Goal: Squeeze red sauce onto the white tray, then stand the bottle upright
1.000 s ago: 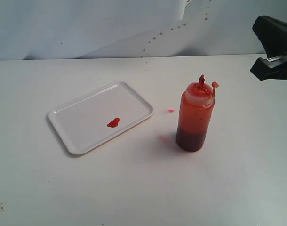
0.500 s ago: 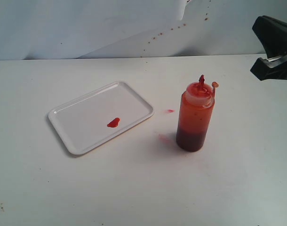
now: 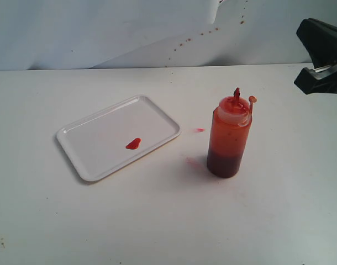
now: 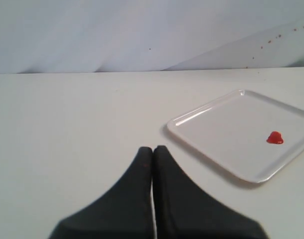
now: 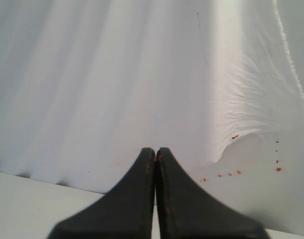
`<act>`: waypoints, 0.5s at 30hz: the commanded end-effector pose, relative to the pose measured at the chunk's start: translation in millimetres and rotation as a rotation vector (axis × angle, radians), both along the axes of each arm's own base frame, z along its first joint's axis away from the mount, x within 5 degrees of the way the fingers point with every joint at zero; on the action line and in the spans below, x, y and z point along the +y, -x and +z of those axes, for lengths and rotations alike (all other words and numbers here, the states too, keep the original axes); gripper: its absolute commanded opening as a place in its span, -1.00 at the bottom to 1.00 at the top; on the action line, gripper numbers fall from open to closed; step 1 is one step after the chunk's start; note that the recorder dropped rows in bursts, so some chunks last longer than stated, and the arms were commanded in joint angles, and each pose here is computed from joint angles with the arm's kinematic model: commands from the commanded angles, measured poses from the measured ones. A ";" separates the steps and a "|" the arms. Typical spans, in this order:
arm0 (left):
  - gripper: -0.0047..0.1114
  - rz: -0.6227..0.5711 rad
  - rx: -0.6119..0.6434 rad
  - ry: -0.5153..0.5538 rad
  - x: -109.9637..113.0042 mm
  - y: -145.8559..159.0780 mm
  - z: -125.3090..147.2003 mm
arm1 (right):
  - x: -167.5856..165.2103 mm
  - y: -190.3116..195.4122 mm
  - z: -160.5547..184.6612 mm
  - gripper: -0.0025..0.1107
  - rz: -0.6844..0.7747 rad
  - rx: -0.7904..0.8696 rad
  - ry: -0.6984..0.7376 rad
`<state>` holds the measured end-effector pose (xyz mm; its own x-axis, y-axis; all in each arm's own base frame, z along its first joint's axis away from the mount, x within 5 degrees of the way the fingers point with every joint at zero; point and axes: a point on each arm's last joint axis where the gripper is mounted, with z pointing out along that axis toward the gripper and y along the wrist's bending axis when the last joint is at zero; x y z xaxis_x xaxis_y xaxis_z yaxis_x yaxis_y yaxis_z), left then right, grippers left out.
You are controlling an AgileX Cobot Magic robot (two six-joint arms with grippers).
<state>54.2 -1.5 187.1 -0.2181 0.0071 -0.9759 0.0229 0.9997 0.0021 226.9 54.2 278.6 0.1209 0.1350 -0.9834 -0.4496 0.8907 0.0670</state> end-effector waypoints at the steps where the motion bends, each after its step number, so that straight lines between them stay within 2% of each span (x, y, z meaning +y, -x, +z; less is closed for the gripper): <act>1: -0.92 -0.004 0.028 -0.074 1.2 0.5 -4.3 | 0.1 1.7 -0.2 -0.96 0.000 -0.004 0.005; 15: -0.92 -0.002 0.017 -0.081 1.4 0.3 -3.3 | 0.1 1.7 -0.2 -0.96 0.000 -0.004 0.005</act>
<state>53.7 -0.1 184.9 -0.2412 0.0769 -0.9674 0.0252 0.9970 0.0729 226.9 54.2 278.6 0.1209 0.1350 -0.9834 -0.4496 0.8907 0.0670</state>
